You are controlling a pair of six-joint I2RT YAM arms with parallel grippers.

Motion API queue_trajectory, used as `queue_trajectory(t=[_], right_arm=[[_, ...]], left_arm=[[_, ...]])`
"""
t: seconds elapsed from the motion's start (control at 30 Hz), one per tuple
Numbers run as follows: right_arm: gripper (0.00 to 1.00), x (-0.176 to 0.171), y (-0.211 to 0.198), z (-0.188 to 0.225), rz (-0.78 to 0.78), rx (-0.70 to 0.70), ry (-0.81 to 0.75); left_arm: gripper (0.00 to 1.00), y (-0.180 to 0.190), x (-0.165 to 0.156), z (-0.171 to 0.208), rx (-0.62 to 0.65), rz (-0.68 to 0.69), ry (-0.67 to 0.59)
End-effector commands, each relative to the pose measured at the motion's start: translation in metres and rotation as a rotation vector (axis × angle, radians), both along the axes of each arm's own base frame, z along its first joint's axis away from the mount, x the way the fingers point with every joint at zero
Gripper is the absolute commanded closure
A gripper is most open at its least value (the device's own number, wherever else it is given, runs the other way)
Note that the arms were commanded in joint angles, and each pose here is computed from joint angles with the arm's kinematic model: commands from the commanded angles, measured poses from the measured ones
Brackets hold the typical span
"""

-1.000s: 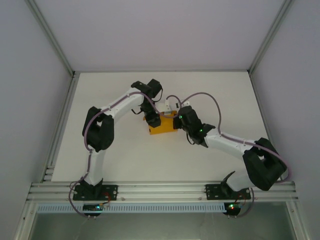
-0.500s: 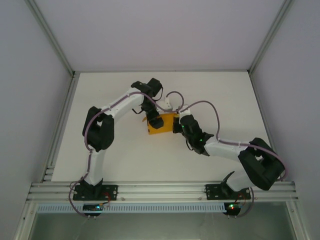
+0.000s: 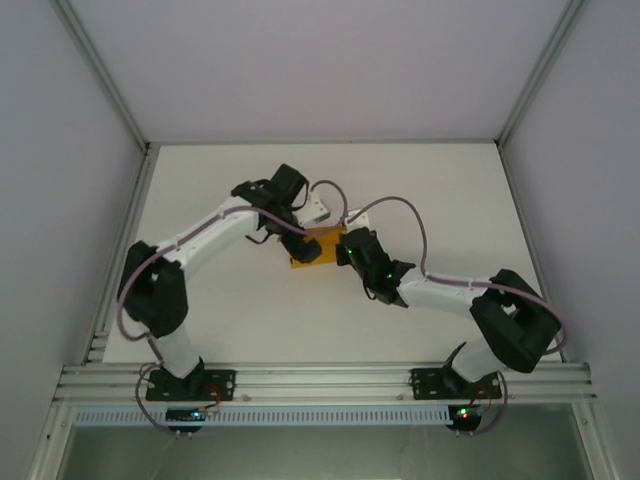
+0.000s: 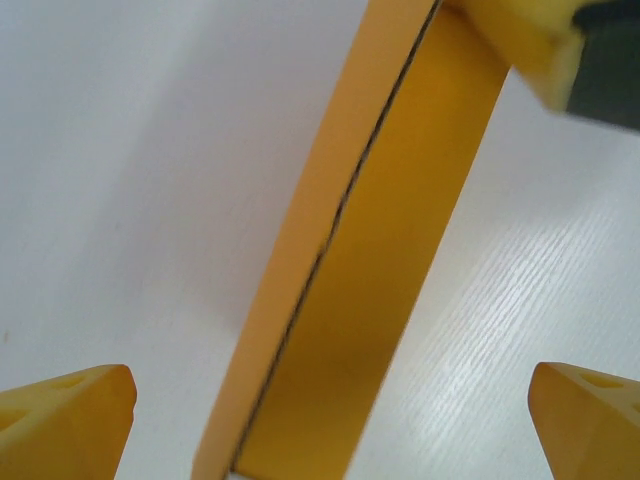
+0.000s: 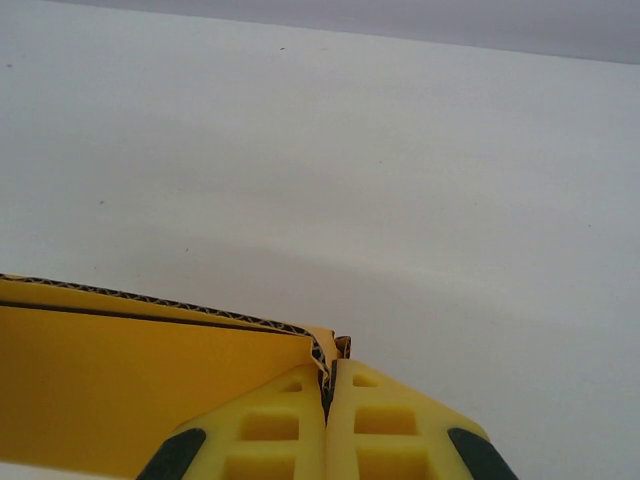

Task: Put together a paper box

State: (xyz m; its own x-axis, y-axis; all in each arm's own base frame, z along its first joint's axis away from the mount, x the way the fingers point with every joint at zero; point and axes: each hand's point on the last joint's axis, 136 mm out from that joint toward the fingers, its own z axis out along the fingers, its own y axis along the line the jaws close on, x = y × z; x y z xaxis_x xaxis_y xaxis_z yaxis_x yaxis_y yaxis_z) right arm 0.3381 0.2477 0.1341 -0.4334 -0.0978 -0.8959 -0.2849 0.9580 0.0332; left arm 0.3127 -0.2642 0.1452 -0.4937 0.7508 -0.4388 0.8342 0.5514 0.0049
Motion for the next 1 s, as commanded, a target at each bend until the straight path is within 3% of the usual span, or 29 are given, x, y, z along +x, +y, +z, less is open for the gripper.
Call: queue_trajectory(t=[0.0, 0.07, 0.33, 0.43, 0.7, 0.87, 0.97], right_arm=[[1.0, -0.034, -0.018, -0.069, 0.017, -0.169, 0.235], [1.0, -0.038, -0.014, -0.072, 0.042, -0.164, 0.262], [1.0, -0.04, -0.004, -0.068, 0.093, -0.148, 0.275], [1.0, -0.04, -0.003, -0.069, 0.093, -0.15, 0.28], [1.0, -0.038, -0.002, -0.07, 0.089, -0.157, 0.29], [1.0, -0.038, -0.001, -0.07, 0.092, -0.158, 0.293], [1.0, -0.036, -0.001, -0.067, 0.081, -0.157, 0.279]], left_arm=[[0.02, 0.029, 0.008, 0.01, -0.037, 0.241, -0.043], [0.19, 0.043, 0.003, 0.007, -0.05, 0.321, -0.01], [0.6, 0.046, 0.018, 0.001, -0.084, 0.391, 0.038], [0.69, 0.041, 0.019, 0.004, -0.098, 0.383, 0.045], [0.73, 0.049, 0.012, 0.011, -0.093, 0.419, 0.05], [0.97, 0.051, 0.013, 0.002, -0.077, 0.456, 0.075], [1.0, 0.053, 0.012, -0.004, -0.061, 0.527, 0.115]])
